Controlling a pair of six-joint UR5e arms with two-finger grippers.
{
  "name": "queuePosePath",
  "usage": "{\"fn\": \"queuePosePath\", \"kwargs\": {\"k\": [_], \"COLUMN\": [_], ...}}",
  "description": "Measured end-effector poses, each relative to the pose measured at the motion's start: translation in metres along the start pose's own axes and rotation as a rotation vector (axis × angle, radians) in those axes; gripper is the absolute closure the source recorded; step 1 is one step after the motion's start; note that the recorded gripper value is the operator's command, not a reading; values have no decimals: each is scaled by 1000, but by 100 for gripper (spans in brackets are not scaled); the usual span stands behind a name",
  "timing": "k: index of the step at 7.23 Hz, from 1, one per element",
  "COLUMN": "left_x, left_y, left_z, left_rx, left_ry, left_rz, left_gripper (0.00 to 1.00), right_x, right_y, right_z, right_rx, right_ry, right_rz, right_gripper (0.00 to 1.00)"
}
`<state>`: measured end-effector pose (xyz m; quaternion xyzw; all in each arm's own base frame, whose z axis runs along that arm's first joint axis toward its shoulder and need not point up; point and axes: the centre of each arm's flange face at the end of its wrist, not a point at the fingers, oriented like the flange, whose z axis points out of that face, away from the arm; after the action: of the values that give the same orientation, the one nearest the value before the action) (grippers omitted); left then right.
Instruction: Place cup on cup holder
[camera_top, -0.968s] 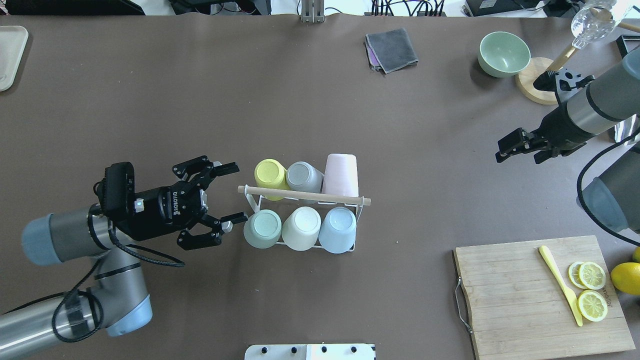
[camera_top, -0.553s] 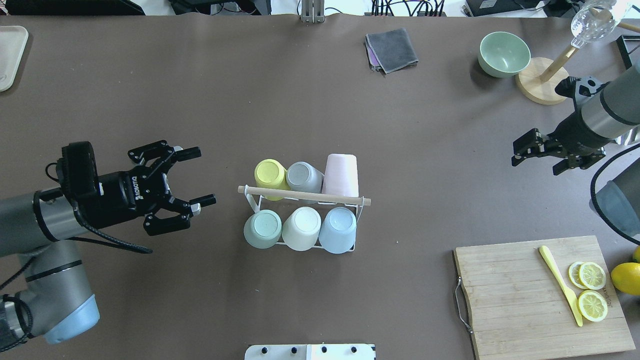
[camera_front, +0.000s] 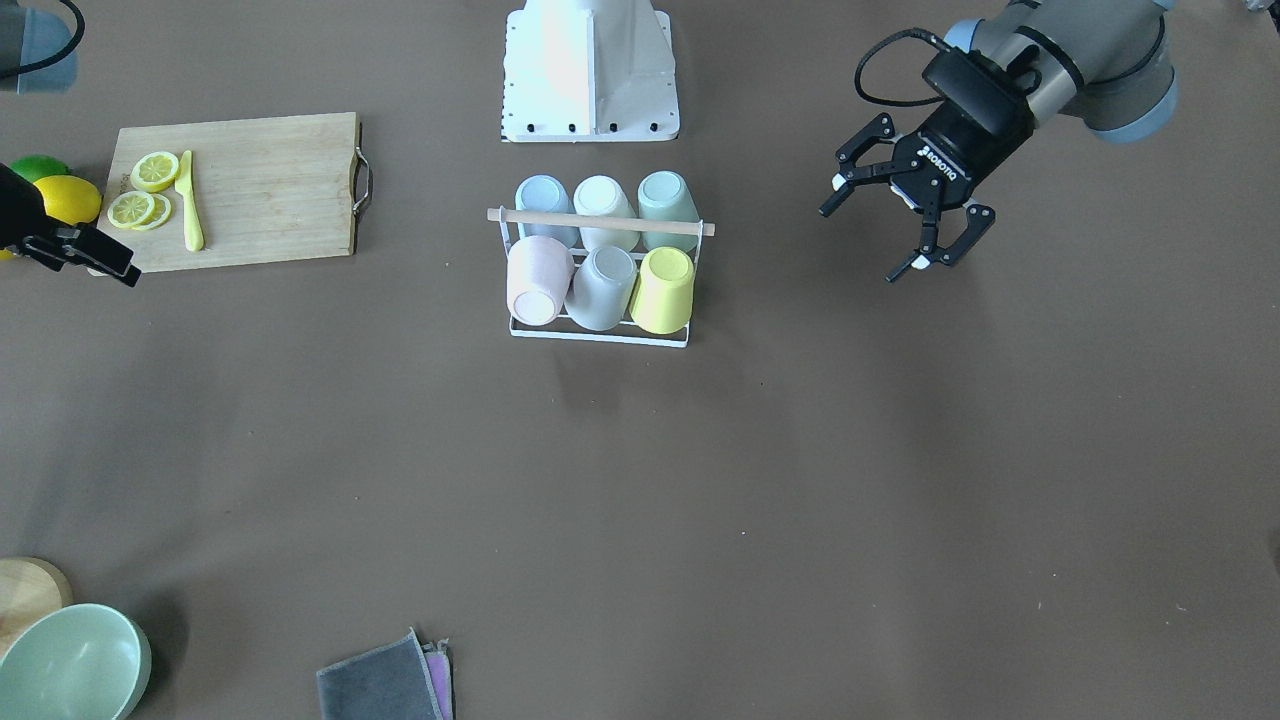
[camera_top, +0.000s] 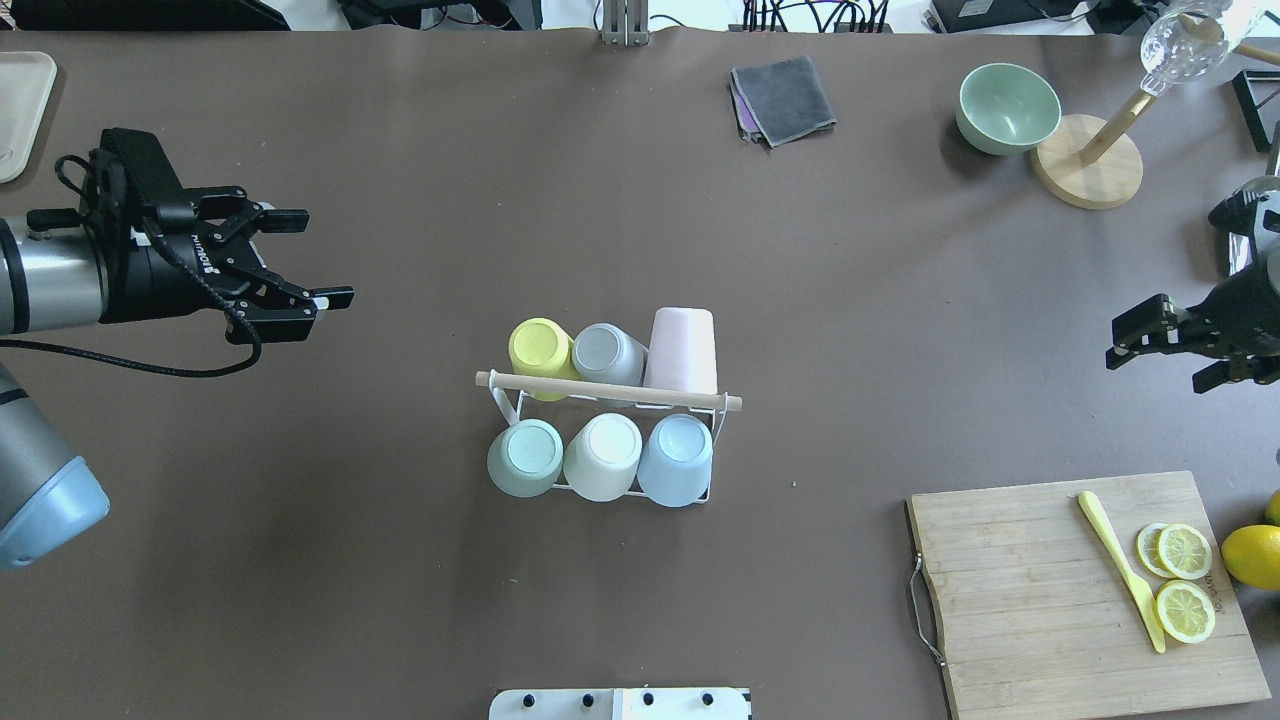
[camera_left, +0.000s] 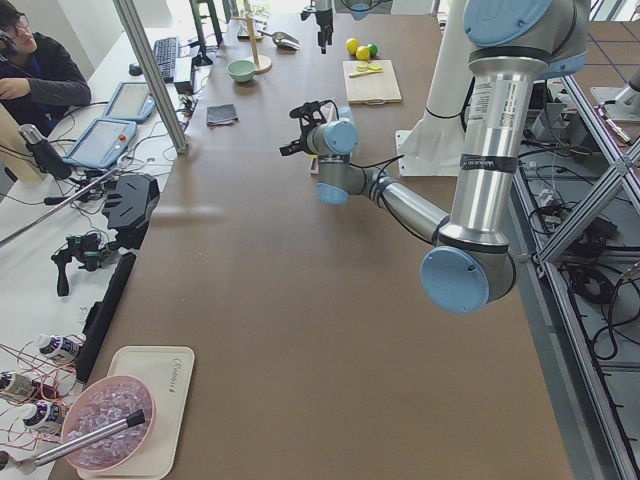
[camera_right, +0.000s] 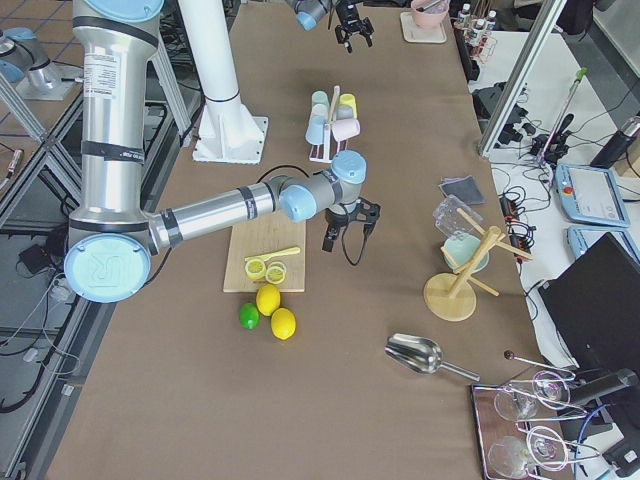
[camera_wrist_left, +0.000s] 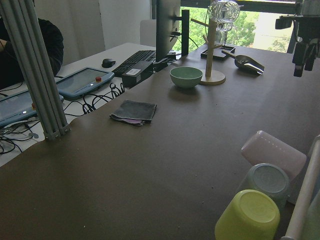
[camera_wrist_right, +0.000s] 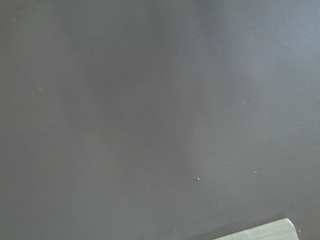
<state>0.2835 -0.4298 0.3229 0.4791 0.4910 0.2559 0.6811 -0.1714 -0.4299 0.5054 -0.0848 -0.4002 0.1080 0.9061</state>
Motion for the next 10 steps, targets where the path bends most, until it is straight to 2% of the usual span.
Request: {"fn": "queuePosePath", "kwargs": {"k": [1,2,4,5,6,7,8,10], "left_x": [-7,-16,-54,-81,-124,-180,-241,-324], "left_y": [7,15,15,13,14,26,53,127], "left_z": [8,16,23,14,-14,-55,-102,-198], "left_rx": [-133,-251,-464,-544,-608,-651,-661,-638], "left_ry": [12,-11,-136,-199,-269,-313,-312,-341], "left_rz": [-52,-108,-233,-246,-263,-358,-517,-749], "left_gripper": [2,2,2,2,2,2,2,2], "right_x": [5,12,24,25,26,27,29,38], "right_y": [2,3,4,3,3,3,2,0], "right_z": [-2,-3,-4,-5,-6,-7,-7,-14], "right_rx": [4,6,7,8,8,9,9,16], "right_ry": [2,7,13,13,12,11,10,4], "right_rz": [-25,-65,-127,-143,-168,-198,-225,-232], "right_gripper": [0,0,0,0,0,0,0,0]}}
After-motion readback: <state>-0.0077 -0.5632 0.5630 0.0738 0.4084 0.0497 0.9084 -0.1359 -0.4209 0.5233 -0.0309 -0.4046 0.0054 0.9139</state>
